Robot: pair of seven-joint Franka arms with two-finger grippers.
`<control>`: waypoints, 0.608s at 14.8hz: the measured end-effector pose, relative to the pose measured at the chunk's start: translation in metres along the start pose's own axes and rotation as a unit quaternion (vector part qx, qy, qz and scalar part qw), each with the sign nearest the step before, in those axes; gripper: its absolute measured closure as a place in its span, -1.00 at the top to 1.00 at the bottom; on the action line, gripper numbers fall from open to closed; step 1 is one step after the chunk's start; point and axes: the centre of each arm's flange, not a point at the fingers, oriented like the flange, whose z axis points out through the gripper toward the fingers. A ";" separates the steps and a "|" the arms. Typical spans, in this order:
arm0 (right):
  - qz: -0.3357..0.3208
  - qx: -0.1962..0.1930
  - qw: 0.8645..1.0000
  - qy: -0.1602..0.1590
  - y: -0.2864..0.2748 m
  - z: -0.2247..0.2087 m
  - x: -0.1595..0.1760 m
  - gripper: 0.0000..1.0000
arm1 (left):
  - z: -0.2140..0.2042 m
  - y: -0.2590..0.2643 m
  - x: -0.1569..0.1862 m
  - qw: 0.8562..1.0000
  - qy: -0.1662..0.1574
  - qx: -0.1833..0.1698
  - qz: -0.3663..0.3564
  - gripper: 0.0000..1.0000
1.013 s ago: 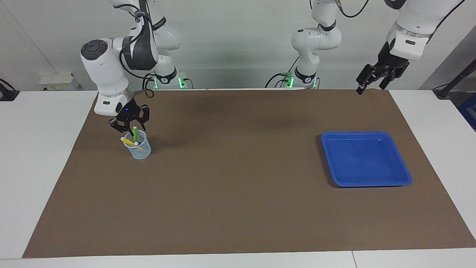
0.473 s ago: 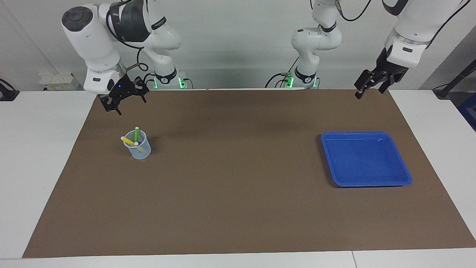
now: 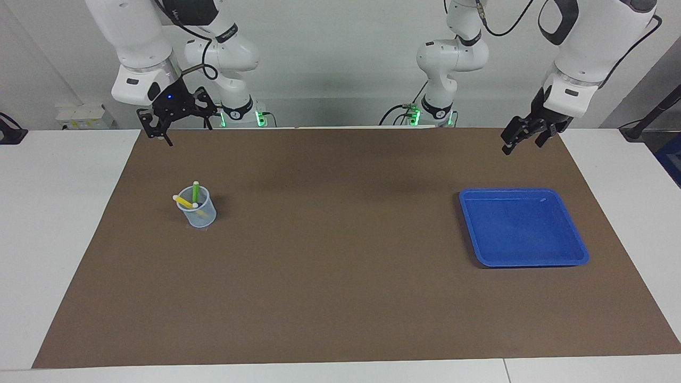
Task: Transfer and insert pens with both arms
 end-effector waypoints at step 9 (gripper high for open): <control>0.037 0.009 0.999 -0.012 0.025 0.035 0.011 1.00 | -0.006 -0.005 -0.001 1.000 0.014 -0.003 0.013 1.00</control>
